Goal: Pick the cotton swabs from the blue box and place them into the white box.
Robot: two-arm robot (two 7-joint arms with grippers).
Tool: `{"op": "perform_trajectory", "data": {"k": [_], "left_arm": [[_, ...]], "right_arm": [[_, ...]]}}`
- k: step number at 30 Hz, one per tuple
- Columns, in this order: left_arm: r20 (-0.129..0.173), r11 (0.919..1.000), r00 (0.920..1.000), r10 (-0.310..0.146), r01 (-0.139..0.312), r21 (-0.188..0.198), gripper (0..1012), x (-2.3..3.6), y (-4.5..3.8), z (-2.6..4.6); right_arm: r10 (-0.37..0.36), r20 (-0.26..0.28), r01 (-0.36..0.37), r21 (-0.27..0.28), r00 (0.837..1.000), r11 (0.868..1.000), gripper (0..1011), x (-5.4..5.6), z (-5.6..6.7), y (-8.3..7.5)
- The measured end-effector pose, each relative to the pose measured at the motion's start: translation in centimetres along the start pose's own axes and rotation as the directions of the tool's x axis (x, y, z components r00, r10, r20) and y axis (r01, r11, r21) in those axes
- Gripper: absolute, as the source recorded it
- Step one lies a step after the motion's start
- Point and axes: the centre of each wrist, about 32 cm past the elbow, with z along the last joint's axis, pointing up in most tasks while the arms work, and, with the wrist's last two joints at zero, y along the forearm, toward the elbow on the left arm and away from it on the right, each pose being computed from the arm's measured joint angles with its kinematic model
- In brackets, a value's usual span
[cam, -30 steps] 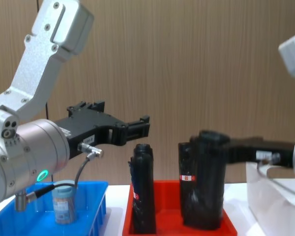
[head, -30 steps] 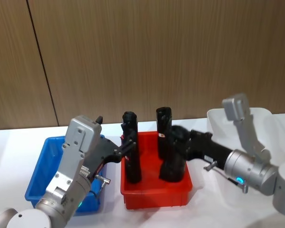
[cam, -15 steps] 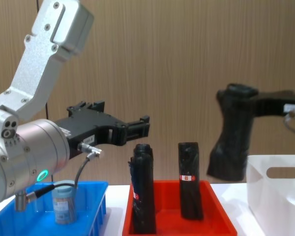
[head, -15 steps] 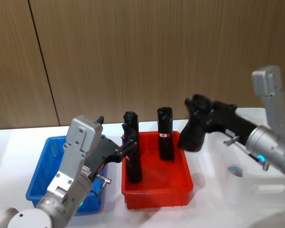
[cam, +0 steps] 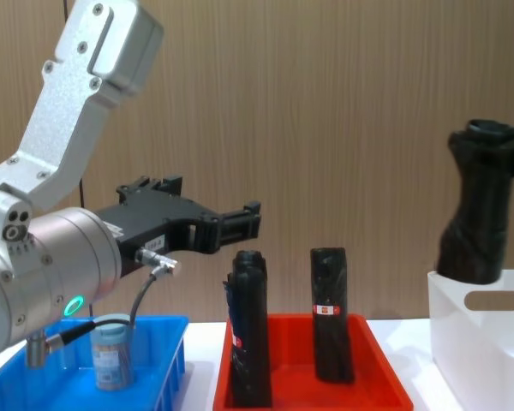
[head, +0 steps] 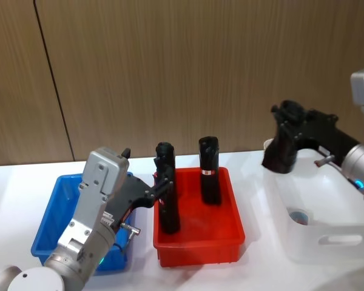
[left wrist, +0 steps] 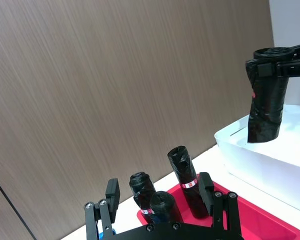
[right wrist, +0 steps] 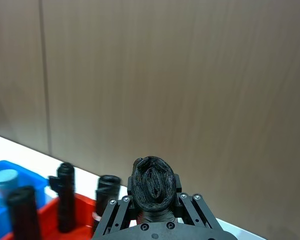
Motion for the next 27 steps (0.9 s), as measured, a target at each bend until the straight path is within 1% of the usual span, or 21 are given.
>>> {"op": "perform_trajectory", "data": {"k": [1, 4, 5, 8, 15, 18, 19, 21, 23, 24, 27], "left_arm": [[0.000, 1.0000, 1.0000, 0.000, 0.000, 0.000, 1004, 0.00, 0.00, 0.00], [0.000, 1.0000, 1.0000, 0.000, 0.000, 0.000, 1004, 0.00, 0.00, 0.00], [0.000, 1.0000, 1.0000, 0.000, 0.000, 0.000, 1004, 0.00, 0.00, 0.00], [0.000, 1.0000, 1.0000, 0.000, 0.000, 0.000, 1004, 0.00, 0.00, 0.00], [0.000, 1.0000, 1.0000, 0.000, 0.000, 0.000, 1004, 0.00, 0.00, 0.00], [0.000, 1.0000, 1.0000, 0.000, 0.000, 0.000, 1004, 0.00, 0.00, 0.00], [0.000, 1.0000, 1.0000, 0.000, 0.000, 0.000, 1004, 0.00, 0.00, 0.00], [0.000, 1.0000, 1.0000, 0.000, 0.000, 0.000, 1004, 0.00, 0.00, 0.00], [0.000, 1.0000, 1.0000, 0.000, 0.000, 0.000, 1004, 0.00, 0.00, 0.00], [0.000, 1.0000, 1.0000, 0.000, 0.000, 0.000, 1004, 0.00, 0.00, 0.00], [0.000, 1.0000, 1.0000, 0.000, 0.000, 0.000, 1004, 0.00, 0.00, 0.00]], "right_arm": [[-0.015, 0.008, 0.015, -0.008, 1.000, 1.000, 360, 0.3, -0.1, 0.0], [-0.034, 0.016, 0.035, -0.019, 0.999, 0.999, 360, 0.8, -0.3, -0.1], [-0.047, 0.021, 0.048, -0.028, 0.999, 0.998, 360, 1.1, -0.5, -0.1], [-0.069, 0.030, 0.070, -0.045, 0.997, 0.997, 360, 1.7, -0.9, 0.0], [-0.103, 0.038, 0.106, -0.090, 0.994, 0.990, 360, 2.7, -2.1, 0.2], [-0.121, 0.037, 0.125, -0.119, 0.992, 0.985, 360, 3.2, -3.0, 0.4], [-0.121, 0.037, 0.125, -0.119, 0.992, 0.985, 360, 3.2, -3.0, 0.4], [-0.131, 0.034, 0.135, -0.143, 0.991, 0.980, 360, 3.5, -3.7, 0.6], [-0.138, 0.031, 0.141, -0.160, 0.990, 0.977, 360, 3.7, -4.3, 0.8], [-0.138, 0.031, 0.141, -0.160, 0.990, 0.977, 360, 3.7, -4.3, 0.8], [-0.147, 0.024, 0.149, -0.186, 0.989, 0.971, 360, 4.0, -5.1, 1.0]]}}
